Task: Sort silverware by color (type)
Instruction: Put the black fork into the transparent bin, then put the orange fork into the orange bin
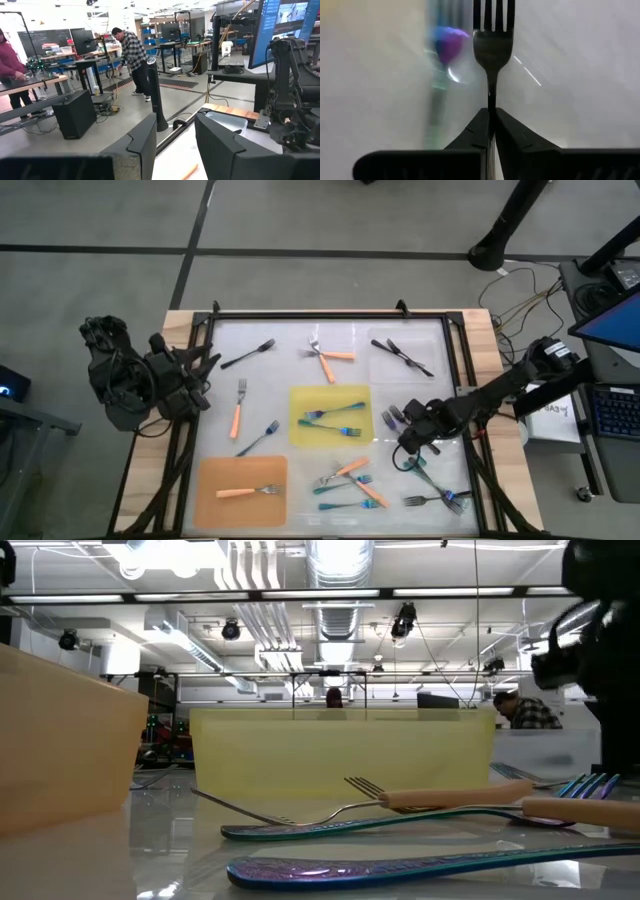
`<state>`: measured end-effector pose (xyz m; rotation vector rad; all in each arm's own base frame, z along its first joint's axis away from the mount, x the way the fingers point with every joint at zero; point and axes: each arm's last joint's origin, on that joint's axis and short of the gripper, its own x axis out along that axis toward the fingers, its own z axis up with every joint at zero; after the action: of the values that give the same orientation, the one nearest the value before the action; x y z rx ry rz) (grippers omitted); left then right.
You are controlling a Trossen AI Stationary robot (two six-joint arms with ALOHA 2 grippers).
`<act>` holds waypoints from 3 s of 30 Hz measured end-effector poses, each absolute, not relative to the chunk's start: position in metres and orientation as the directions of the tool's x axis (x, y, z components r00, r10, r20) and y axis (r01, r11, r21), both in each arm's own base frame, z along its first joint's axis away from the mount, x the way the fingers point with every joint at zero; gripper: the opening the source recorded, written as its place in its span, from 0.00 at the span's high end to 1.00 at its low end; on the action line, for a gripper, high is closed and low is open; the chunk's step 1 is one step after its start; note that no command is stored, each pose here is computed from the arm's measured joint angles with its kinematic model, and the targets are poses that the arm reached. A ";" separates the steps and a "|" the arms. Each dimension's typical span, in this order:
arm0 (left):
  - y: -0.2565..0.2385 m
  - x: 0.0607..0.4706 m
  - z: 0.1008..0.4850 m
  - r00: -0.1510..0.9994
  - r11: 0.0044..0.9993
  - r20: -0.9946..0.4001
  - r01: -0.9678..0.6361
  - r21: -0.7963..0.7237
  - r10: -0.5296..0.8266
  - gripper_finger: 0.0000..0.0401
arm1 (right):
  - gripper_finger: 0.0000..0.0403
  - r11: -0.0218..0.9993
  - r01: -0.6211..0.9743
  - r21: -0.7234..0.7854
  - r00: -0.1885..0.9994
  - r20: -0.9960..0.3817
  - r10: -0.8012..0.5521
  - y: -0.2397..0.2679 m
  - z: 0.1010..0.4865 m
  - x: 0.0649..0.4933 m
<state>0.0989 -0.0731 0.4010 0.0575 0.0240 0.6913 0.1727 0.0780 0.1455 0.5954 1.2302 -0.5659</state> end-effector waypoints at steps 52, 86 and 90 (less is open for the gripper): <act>-0.096 0.113 0.250 0.823 0.692 -0.459 -0.545 -0.473 0.334 0.71 | 0.67 0.724 0.659 -0.203 0.231 -0.862 -0.452 -0.139 0.250 0.199; -0.036 0.139 0.205 0.190 0.445 -0.952 -0.893 -0.066 0.242 0.71 | 0.64 0.720 0.669 -0.184 0.224 -0.874 -0.432 -0.132 0.251 0.201; -0.038 0.144 0.199 0.164 0.449 -0.954 -0.893 -0.036 0.250 0.71 | 0.64 0.719 0.670 -0.184 0.224 -0.874 -0.432 -0.132 0.251 0.201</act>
<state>0.1443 -0.0379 0.1992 -0.7227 1.1106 0.9247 0.2010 -0.1322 0.2513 0.2520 1.1076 -0.7711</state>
